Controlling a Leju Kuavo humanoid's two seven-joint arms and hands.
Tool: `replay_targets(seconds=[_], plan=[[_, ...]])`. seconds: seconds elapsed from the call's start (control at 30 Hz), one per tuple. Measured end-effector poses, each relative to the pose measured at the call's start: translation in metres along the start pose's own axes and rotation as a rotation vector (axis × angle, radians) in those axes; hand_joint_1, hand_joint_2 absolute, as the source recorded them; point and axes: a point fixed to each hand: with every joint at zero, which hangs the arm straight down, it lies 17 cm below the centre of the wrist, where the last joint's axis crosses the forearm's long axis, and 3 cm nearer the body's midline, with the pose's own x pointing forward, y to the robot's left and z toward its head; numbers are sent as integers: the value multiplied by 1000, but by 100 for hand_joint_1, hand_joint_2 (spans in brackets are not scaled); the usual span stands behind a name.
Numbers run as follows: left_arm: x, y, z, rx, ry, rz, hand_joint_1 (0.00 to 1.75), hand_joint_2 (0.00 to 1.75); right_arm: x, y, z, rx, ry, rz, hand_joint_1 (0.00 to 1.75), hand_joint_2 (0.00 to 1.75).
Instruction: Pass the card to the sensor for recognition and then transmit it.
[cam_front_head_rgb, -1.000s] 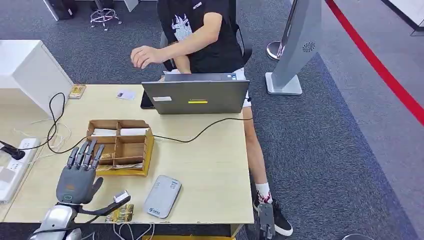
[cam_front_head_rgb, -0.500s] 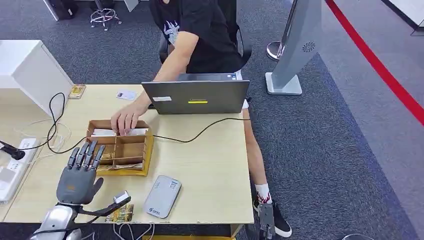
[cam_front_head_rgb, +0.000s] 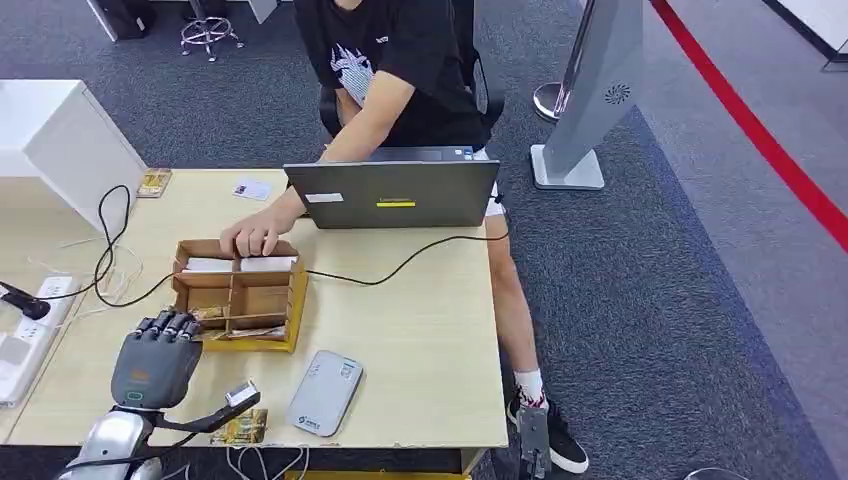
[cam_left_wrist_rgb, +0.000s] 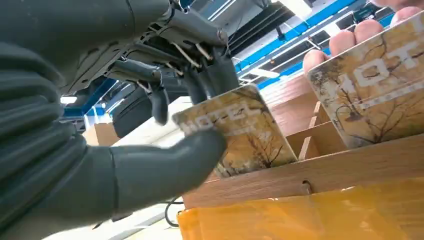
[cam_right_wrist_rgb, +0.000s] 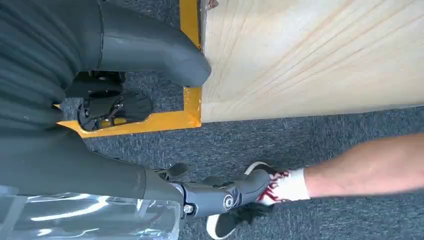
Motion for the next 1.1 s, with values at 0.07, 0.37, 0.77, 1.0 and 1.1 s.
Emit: replay_targets(seconds=[0.07,0.37,0.77,1.0,1.1], plan=[[2,0,0,-1,-9,-2,175,175,0,0,0,0,0,0,0,175],[3,-1,2,-4,-12,-1,175,175,0,0,0,0,0,0,0,175],[6,-1,2,-4,-21,1,175,175,0,0,0,0,-1,0,0,175],[17,15,-2,38,-74,0,175,175,0,0,0,-1,-3,1,0,175],[51,108,-29,287,-237,13,175,175,-2,-5,2,-19,-6,-5,0,175]])
